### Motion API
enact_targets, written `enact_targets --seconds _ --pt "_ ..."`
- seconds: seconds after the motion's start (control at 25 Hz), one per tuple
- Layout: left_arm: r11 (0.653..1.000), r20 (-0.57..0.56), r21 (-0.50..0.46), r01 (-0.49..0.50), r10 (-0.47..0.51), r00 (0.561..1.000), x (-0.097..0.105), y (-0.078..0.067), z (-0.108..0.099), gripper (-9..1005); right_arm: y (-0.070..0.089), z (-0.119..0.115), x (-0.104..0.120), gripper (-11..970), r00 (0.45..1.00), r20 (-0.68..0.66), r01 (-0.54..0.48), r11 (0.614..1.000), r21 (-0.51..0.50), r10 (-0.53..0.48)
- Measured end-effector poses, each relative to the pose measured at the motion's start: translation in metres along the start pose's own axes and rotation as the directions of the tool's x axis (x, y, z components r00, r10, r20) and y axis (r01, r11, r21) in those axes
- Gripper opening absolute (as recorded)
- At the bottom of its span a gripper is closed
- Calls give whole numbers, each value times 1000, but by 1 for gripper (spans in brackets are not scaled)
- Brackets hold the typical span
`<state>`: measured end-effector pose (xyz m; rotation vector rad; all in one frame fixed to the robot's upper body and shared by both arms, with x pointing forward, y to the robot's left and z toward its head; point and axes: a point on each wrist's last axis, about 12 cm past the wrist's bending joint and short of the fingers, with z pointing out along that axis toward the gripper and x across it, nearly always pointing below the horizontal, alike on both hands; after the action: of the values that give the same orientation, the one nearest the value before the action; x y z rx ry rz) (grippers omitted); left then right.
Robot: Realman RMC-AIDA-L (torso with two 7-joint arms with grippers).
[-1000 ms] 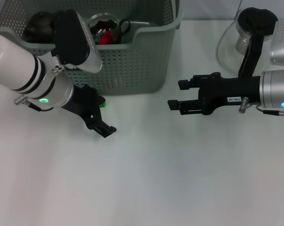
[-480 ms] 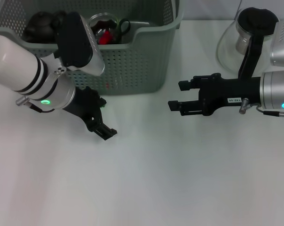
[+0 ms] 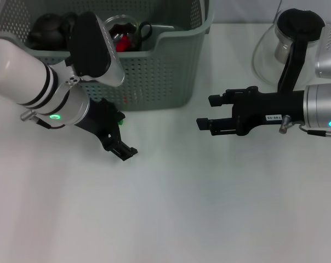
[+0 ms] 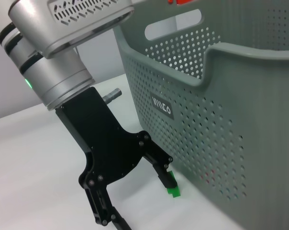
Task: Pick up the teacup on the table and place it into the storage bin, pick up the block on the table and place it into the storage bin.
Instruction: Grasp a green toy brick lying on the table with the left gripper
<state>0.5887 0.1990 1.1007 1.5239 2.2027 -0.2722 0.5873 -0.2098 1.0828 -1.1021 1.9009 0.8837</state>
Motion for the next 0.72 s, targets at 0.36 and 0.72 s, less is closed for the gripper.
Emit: enact_targets --seconds 0.36,0.72 --pt "1000 2 -11 -9 9 1000 -2 2 0 961 -1 -1 0 766 1000 1 0 1000 2 0" --pt "1000 2 -20 -10 10 1000 -1 3 0 961 -1 -1 -1 766 1000 1 1 1000 2 -1"
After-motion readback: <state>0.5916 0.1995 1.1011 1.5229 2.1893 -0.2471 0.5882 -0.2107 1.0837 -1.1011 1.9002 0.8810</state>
